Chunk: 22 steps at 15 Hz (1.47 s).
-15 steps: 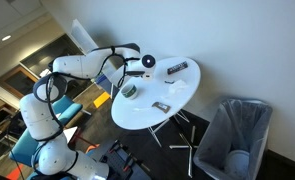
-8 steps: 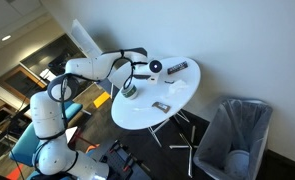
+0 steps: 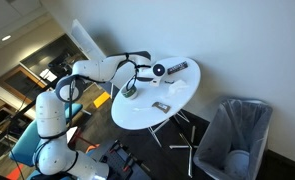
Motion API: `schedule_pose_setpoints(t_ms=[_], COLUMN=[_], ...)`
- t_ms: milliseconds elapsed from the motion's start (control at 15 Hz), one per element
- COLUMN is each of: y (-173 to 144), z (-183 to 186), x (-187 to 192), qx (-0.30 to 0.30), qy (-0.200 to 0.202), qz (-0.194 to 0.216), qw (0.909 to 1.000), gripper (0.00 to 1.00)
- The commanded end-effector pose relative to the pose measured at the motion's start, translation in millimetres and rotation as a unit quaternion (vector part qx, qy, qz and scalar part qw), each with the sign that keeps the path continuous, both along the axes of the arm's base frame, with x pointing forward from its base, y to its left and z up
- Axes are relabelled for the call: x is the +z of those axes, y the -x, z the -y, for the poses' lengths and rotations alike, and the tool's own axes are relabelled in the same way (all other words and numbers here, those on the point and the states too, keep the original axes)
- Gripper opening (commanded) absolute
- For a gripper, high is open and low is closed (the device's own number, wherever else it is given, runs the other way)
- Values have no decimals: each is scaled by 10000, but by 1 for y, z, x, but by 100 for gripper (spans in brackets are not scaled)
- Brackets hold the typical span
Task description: Pour the contents in the box in the mug cup
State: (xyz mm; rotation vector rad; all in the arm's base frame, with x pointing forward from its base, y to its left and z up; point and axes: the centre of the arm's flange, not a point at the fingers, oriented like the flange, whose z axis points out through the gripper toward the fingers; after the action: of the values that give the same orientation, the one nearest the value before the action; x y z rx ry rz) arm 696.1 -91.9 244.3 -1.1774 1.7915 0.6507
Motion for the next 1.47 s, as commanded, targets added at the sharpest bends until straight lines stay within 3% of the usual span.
schedule_pose_setpoints(t_ms=[0,200,600,1000,1400], y=[-3,13,63,127,173], z=[-4,-8,-1,12,11], x=[13,38,122,216,261], qx=[-117,-27,180,26,-122], qy=[-96,59,1021,2245,2994], qz=[56,66,-410,-996,-1368], qw=[9999,10000,9938,9694,9442], gripper=[77,98,100,100,100])
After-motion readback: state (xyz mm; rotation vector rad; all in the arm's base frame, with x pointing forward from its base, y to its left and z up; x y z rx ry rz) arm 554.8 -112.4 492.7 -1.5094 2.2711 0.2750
